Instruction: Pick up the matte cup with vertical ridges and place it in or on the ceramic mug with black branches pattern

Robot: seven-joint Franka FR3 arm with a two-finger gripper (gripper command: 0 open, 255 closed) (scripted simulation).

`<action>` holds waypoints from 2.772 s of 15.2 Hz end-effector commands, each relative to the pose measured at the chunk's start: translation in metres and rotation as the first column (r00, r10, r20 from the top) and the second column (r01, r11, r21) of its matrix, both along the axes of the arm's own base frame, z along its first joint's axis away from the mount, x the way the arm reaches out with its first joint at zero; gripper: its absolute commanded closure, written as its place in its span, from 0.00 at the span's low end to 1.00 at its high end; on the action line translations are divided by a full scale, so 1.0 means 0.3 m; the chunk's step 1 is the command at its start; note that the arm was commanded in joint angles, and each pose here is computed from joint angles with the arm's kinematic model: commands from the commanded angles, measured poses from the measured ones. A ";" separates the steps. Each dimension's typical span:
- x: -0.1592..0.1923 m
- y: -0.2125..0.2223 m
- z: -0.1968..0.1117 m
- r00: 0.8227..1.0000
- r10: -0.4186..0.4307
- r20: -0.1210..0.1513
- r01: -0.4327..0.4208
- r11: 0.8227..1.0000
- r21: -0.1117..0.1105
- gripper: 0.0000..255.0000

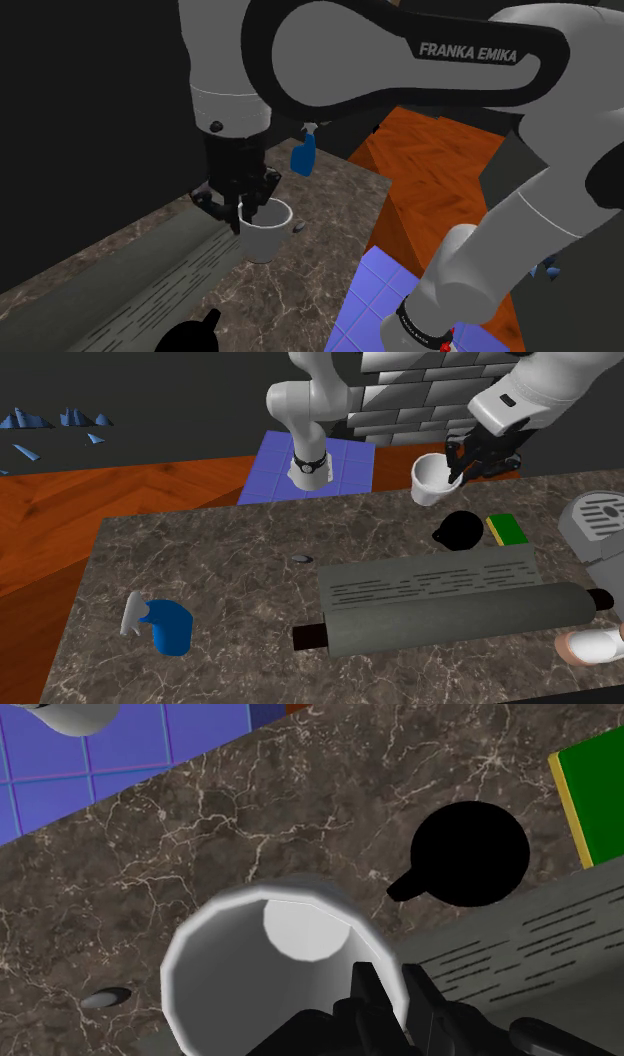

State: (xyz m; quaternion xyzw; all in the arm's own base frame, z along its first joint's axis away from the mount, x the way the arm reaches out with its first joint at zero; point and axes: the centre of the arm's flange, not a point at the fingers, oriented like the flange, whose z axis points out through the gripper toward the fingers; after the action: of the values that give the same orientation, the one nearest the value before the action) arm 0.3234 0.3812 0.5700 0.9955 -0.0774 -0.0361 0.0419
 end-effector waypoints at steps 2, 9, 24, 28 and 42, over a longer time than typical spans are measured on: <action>-0.017 0.124 0.017 1.000 -0.003 0.000 0.003 1.000 0.001 1.00; -0.065 0.427 0.049 1.000 -0.003 0.000 0.003 1.000 0.001 1.00; -0.071 0.464 -0.193 1.000 -0.003 0.000 0.003 1.000 0.001 1.00; -0.071 0.464 -0.264 1.000 -0.003 0.000 0.003 1.000 0.001 1.00; -0.072 0.464 -0.331 1.000 -0.003 0.000 0.003 1.000 0.001 0.00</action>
State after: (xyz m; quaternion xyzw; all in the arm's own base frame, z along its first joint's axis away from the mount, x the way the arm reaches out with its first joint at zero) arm 0.3020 0.5203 0.4708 0.9954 -0.0791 -0.0361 0.0413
